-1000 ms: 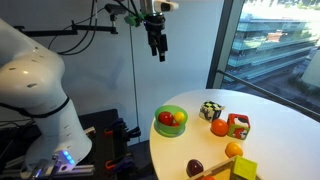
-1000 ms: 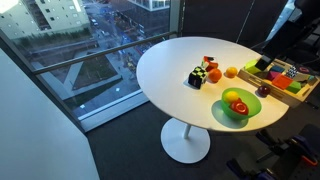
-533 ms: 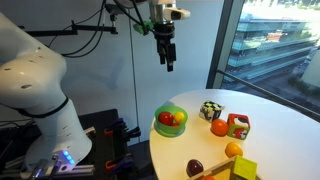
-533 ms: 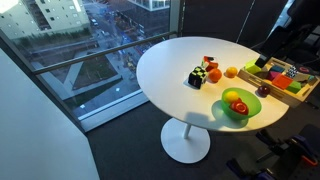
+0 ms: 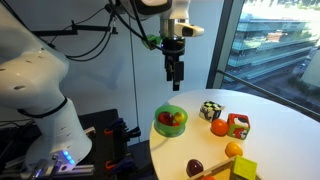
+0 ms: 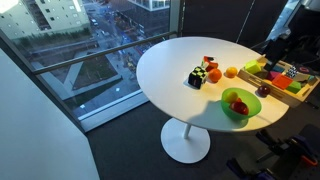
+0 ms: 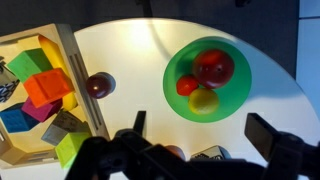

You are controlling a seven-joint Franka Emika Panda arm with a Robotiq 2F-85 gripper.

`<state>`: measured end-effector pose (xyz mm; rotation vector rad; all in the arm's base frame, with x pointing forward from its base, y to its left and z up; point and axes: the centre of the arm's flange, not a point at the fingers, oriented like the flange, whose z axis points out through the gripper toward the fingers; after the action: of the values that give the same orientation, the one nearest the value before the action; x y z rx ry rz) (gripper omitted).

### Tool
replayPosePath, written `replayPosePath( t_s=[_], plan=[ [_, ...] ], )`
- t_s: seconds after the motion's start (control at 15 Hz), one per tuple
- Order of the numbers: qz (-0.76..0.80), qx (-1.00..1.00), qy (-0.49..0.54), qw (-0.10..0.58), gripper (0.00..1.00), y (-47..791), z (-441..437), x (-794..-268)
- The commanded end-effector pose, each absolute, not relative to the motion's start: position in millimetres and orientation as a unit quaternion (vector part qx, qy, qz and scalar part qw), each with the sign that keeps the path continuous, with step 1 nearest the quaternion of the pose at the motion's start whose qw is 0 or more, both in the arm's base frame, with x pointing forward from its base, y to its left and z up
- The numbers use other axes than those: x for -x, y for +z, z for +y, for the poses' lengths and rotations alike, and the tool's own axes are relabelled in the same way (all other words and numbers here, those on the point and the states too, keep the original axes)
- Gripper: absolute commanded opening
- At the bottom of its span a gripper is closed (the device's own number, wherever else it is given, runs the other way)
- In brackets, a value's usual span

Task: Put the apple into the bowl

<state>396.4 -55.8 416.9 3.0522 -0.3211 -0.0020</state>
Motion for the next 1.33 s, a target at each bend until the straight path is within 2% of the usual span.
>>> replayPosePath(
  t_s=[0.0,0.6,1.27],
  plan=[
    [-0.100,-0.995,-0.003,0.028,1.00,392,-80,-395],
    [-0.008,-0.999,0.037,0.023,1.00,340,-121,-418],
    [-0.018,-0.999,0.030,0.020,1.00,336,-113,-411]
  ],
)
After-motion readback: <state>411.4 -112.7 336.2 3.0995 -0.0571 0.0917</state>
